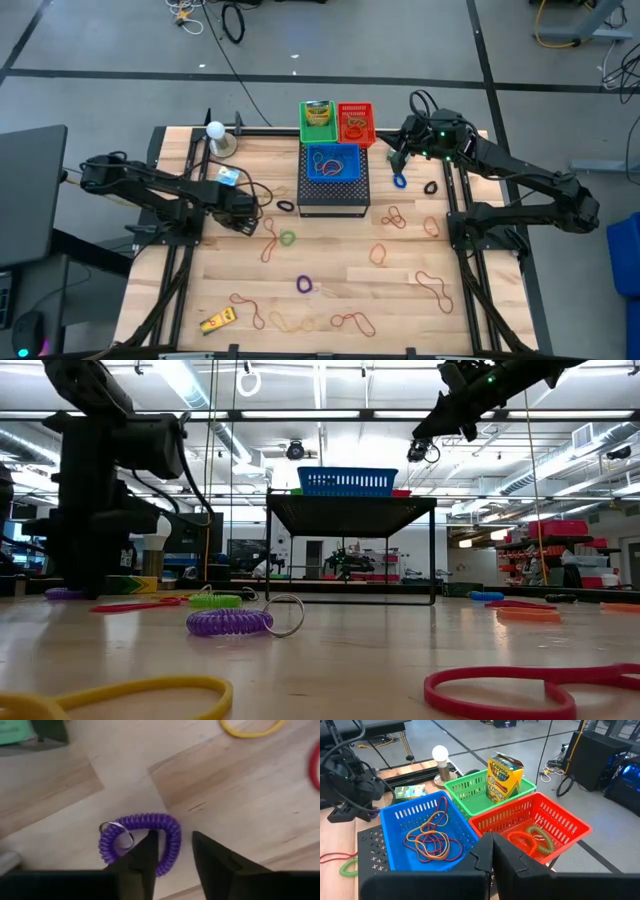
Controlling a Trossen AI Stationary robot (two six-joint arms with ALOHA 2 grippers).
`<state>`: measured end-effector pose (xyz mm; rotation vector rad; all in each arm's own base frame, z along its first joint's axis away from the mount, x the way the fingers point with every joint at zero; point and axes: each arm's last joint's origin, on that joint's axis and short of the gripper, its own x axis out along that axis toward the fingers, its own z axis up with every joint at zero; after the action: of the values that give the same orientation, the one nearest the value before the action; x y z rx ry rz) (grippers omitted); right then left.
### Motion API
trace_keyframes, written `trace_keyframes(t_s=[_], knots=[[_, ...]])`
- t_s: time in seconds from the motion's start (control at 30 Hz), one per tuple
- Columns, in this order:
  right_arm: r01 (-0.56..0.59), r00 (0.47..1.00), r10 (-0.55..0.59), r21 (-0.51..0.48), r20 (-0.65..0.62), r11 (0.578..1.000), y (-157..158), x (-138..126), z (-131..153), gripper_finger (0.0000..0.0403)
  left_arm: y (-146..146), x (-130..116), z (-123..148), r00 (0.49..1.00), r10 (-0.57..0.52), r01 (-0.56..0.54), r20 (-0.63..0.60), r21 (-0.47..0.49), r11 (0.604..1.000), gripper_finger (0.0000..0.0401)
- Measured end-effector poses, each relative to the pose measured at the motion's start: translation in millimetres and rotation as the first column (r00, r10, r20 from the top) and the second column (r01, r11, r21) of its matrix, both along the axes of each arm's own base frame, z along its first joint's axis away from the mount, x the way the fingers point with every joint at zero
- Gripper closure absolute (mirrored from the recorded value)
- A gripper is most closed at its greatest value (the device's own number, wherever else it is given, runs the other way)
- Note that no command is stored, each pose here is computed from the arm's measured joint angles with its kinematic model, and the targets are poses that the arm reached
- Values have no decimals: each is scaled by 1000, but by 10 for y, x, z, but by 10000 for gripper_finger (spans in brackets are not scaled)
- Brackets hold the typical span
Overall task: Pick & Place Office Desk Supplies
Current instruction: Put the purple spring keychain into the red bin on the shelf
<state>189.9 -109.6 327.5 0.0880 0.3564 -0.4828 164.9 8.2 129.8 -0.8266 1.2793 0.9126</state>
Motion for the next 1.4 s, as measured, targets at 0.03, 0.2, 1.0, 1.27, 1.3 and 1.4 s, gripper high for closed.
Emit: trace_keyframes(t_s=[0.03, 0.2, 1.0, 1.27, 1.3, 1.4], knots=[[0, 1000, 0, 0, 0, 1000, 0, 0, 0, 392, 0, 4, -3, 1000, -4, 4, -1, 1, 1000, 294], [0, 1000, 0, 1, 0, 1000, 0, 0, 0, 392, 1, 63, 52, 997, -74, 74, 17, 5, 997, 364], [-261, 964, 257, -62, -68, 963, 278, 329, -117, 385, 156, 878, 2014, 309, -508, 220, 804, 459, 861, 388], [-402, 915, 396, -157, -71, 902, 484, 793, -135, 307, 336, 1230, 1848, 191, -509, 271, 839, 453, 849, 388], [-415, 910, 408, -178, -75, 892, 498, 836, -141, 295, 350, 1268, 1833, 172, -512, 273, 841, 459, 846, 388], [-440, 897, 435, -244, -75, 864, 527, 937, -158, 265, 379, 1368, 1781, 128, -519, 283, 845, 471, 836, 388]])
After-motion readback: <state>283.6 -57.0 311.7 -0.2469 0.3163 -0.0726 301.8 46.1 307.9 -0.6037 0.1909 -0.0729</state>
